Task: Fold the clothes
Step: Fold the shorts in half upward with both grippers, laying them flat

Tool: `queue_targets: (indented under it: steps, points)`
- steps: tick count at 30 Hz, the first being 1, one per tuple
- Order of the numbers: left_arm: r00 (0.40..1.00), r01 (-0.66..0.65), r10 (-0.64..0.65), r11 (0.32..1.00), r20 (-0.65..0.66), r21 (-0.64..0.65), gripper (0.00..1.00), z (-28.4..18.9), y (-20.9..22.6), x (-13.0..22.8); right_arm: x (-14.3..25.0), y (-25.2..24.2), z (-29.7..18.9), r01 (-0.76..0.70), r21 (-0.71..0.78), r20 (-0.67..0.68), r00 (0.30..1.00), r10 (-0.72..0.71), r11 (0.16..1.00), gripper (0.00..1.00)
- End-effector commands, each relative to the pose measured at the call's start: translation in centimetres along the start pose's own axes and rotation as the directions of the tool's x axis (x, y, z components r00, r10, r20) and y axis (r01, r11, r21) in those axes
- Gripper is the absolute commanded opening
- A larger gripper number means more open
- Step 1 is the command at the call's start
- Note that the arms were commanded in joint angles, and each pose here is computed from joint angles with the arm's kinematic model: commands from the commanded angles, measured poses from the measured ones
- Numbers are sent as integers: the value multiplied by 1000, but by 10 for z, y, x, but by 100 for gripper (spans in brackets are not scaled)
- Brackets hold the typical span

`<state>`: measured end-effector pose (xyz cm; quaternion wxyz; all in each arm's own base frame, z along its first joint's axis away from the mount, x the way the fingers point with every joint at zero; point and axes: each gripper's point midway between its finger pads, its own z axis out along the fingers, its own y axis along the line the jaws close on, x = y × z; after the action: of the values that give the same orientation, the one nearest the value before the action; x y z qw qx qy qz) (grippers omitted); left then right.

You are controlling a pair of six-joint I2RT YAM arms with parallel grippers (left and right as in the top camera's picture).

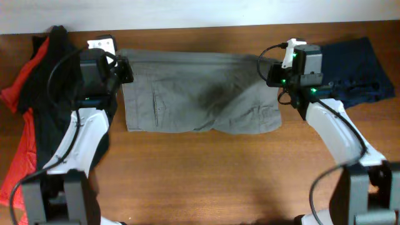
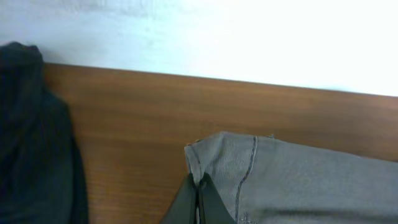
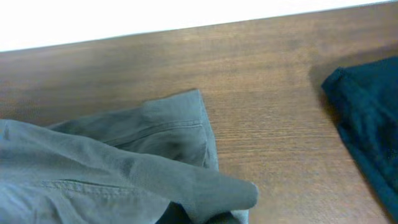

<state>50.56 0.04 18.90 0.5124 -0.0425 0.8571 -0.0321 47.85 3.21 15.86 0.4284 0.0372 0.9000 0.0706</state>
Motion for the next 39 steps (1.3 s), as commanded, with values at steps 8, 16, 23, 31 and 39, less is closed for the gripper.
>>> queue_targets:
  steps: [8,16,23,31,39]
  points:
    - [999,19,-15,997,43,-79,1,47,23,15,19,-26,65,-8,80,14,1000,7,997,4]
    - [995,21,-14,997,100,-69,99,66,23,16,5,-25,84,-25,60,112,994,18,998,99]
    - [999,-18,15,997,-41,-75,99,52,21,20,0,-18,41,-23,54,46,999,21,998,99]
    - [929,-94,98,995,-356,29,99,32,10,86,50,33,15,99,-267,-161,976,-146,959,99]
    - [884,-76,75,997,-462,17,98,20,19,109,70,32,24,113,-287,-215,960,-179,951,29]
